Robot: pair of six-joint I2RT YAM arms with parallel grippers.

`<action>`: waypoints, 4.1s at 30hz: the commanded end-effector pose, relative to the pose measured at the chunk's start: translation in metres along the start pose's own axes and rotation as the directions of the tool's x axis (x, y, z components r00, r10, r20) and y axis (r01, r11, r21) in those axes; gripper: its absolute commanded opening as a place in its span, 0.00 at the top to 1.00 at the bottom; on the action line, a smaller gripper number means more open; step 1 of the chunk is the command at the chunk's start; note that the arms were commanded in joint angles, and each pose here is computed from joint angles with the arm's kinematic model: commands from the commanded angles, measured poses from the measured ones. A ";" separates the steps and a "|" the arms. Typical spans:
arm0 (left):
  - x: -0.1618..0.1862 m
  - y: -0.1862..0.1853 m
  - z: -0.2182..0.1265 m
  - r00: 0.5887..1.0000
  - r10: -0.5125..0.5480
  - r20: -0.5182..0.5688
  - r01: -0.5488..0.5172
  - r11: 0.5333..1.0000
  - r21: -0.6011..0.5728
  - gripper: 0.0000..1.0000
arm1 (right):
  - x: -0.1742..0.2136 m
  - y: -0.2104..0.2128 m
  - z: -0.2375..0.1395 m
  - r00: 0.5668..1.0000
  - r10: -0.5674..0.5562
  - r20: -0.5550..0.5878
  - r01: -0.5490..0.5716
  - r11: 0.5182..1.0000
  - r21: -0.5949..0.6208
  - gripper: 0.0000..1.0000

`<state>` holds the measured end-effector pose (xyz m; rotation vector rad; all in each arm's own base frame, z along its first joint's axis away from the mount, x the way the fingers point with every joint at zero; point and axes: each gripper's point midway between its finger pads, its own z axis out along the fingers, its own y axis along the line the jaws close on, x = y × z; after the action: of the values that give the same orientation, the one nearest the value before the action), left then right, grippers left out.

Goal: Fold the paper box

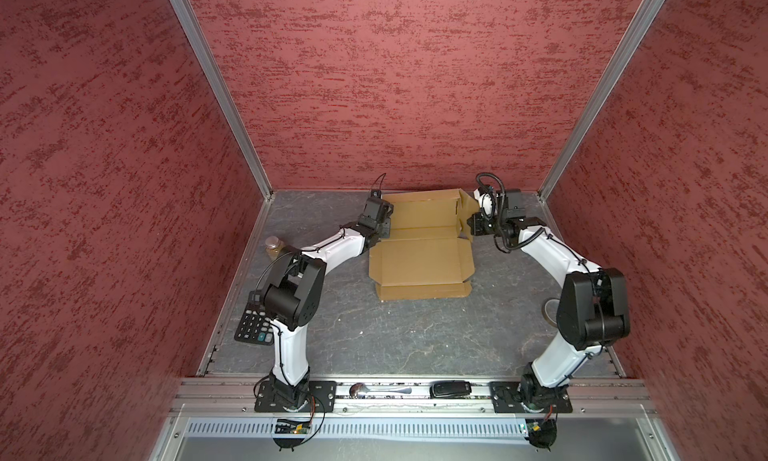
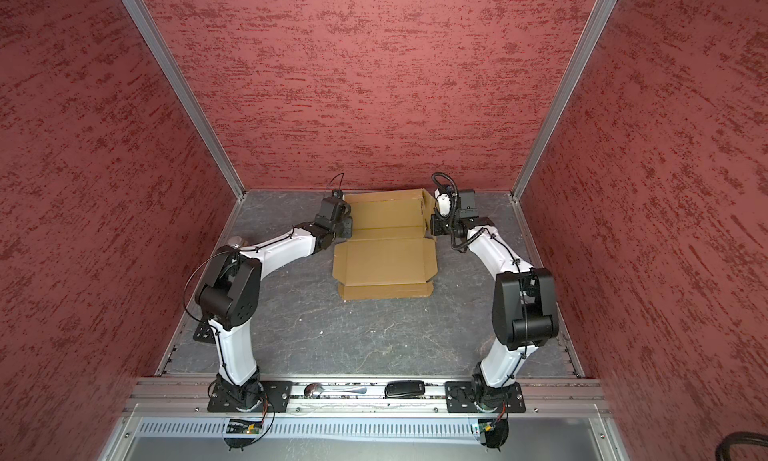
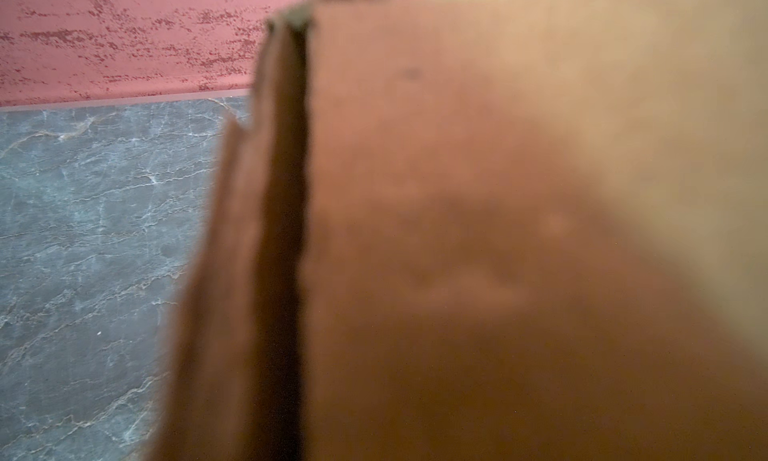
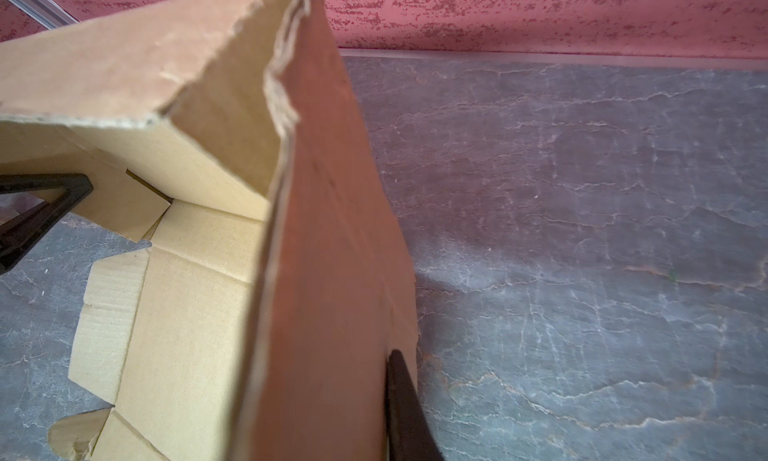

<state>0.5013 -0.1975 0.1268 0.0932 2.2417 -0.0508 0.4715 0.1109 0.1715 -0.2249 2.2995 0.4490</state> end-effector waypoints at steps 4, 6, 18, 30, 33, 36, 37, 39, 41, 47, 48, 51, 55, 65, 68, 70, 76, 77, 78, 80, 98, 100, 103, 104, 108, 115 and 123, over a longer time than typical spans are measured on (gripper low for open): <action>-0.023 -0.008 -0.017 0.997 -0.040 0.066 0.038 0.999 0.024 0.93 | -0.021 0.020 -0.012 0.997 0.016 0.081 -0.011 0.998 -0.058 0.92; -0.022 -0.010 -0.017 0.996 -0.054 0.065 0.053 0.998 0.028 0.93 | -0.016 0.021 -0.008 0.997 0.023 0.078 -0.018 0.998 -0.063 0.92; -0.007 -0.009 -0.006 0.997 -0.061 0.045 0.061 0.998 0.017 0.93 | 0.027 0.015 0.022 0.998 0.045 0.036 -0.043 0.998 -0.053 0.91; 0.019 0.000 0.013 0.997 -0.074 -0.007 0.074 0.997 -0.003 0.93 | 0.041 0.010 0.047 0.998 0.061 0.000 -0.061 0.997 -0.056 0.91; 0.025 0.004 0.016 0.997 -0.081 -0.018 0.081 0.997 -0.010 0.93 | 0.044 0.008 0.052 0.998 0.064 -0.010 -0.064 0.997 -0.051 0.91; 0.031 0.008 0.018 0.996 -0.088 -0.028 0.088 0.996 -0.015 0.93 | 0.048 0.009 0.055 0.998 0.063 -0.018 -0.064 0.997 -0.050 0.90; 0.033 0.008 0.019 0.996 -0.088 -0.032 0.088 0.996 -0.015 0.93 | 0.049 0.009 0.055 0.998 0.063 -0.019 -0.063 0.997 -0.050 0.90; 0.035 0.010 0.019 0.995 -0.093 -0.035 0.093 0.996 -0.017 0.94 | 0.049 0.010 0.056 0.998 0.064 -0.018 -0.065 0.997 -0.050 0.90; 0.039 0.011 0.020 0.995 -0.097 -0.038 0.096 0.995 -0.019 0.94 | 0.049 0.011 0.056 0.998 0.062 -0.018 -0.063 0.997 -0.048 0.89; 0.047 0.014 0.021 0.994 -0.097 -0.049 0.096 0.995 -0.024 0.94 | 0.052 0.010 0.058 0.998 0.059 -0.021 -0.060 0.997 -0.041 0.88; 0.049 0.015 0.022 0.994 -0.099 -0.051 0.097 0.995 -0.026 0.94 | 0.053 0.010 0.058 0.998 0.057 -0.020 -0.058 0.998 -0.040 0.87; 0.052 0.017 0.024 0.993 -0.102 -0.056 0.100 0.994 -0.032 0.94 | 0.055 0.010 0.061 0.998 0.059 -0.022 -0.060 0.997 -0.040 0.85; 0.053 0.017 0.024 0.993 -0.107 -0.058 0.105 0.994 -0.030 0.94 | 0.055 0.009 0.063 0.998 0.062 -0.024 -0.063 0.997 -0.040 0.82; 0.053 0.018 0.025 0.993 -0.101 -0.057 0.100 0.994 -0.034 0.94 | 0.051 0.008 0.061 0.998 0.058 -0.017 -0.059 0.998 -0.026 0.76; 0.053 0.018 0.025 0.993 -0.101 -0.059 0.099 0.994 -0.035 0.94 | 0.051 0.008 0.061 0.998 0.059 -0.015 -0.059 0.998 -0.025 0.73; 0.055 0.019 0.025 0.993 -0.100 -0.062 0.097 0.995 -0.036 0.94 | 0.050 0.007 0.061 0.998 0.059 -0.014 -0.060 0.998 -0.023 0.71; 0.053 0.019 0.025 0.993 -0.099 -0.063 0.097 0.995 -0.038 0.94 | 0.046 0.009 0.059 0.998 0.057 -0.009 -0.057 0.998 -0.027 0.62; 0.053 0.019 0.024 0.993 -0.099 -0.062 0.097 0.995 -0.039 0.94 | 0.045 0.009 0.058 0.998 0.056 -0.007 -0.057 0.998 -0.030 0.60; 0.052 0.020 0.024 0.993 -0.100 -0.059 0.097 0.994 -0.041 0.94 | 0.044 0.010 0.057 0.999 0.055 -0.004 -0.055 0.998 -0.030 0.58; 0.052 0.020 0.024 0.993 -0.100 -0.058 0.098 0.994 -0.041 0.94 | 0.042 0.011 0.054 0.999 0.052 0.000 -0.052 0.998 -0.032 0.56; 0.050 0.022 0.024 0.993 -0.100 -0.055 0.097 0.994 -0.050 0.94 | 0.034 0.022 0.029 0.999 0.033 0.023 -0.032 0.998 -0.057 0.38; 0.050 0.022 0.023 0.993 -0.102 -0.055 0.099 0.994 -0.049 0.94 | 0.031 0.026 0.022 0.999 0.029 0.030 -0.027 0.997 -0.070 0.37; 0.049 0.021 0.023 0.993 -0.100 -0.054 0.098 0.994 -0.048 0.94 | 0.026 0.032 0.008 0.999 0.021 0.047 -0.017 0.997 -0.081 0.36; 0.048 0.022 0.023 0.993 -0.103 -0.052 0.100 0.994 -0.049 0.94 | 0.022 0.033 0.002 0.998 0.020 0.055 -0.015 0.996 -0.084 0.36; 0.047 0.022 0.022 0.994 -0.101 -0.051 0.099 0.994 -0.047 0.94 | 0.004 0.033 -0.030 0.993 0.015 0.116 -0.008 0.998 -0.061 0.34; 0.048 0.023 0.022 0.994 -0.096 -0.056 0.094 0.994 -0.049 0.94 | -0.007 0.003 -0.060 0.982 0.049 0.184 -0.050 0.999 -0.004 0.30; 0.051 0.025 0.023 0.994 -0.088 -0.066 0.084 0.995 -0.056 0.94 | 0.017 -0.043 -0.022 0.986 0.084 0.143 -0.088 0.996 0.023 0.35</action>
<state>0.4947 -0.1823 0.0877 -0.0298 2.2647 -0.0794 0.4528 0.0590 0.1781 -0.0361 2.1823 0.4327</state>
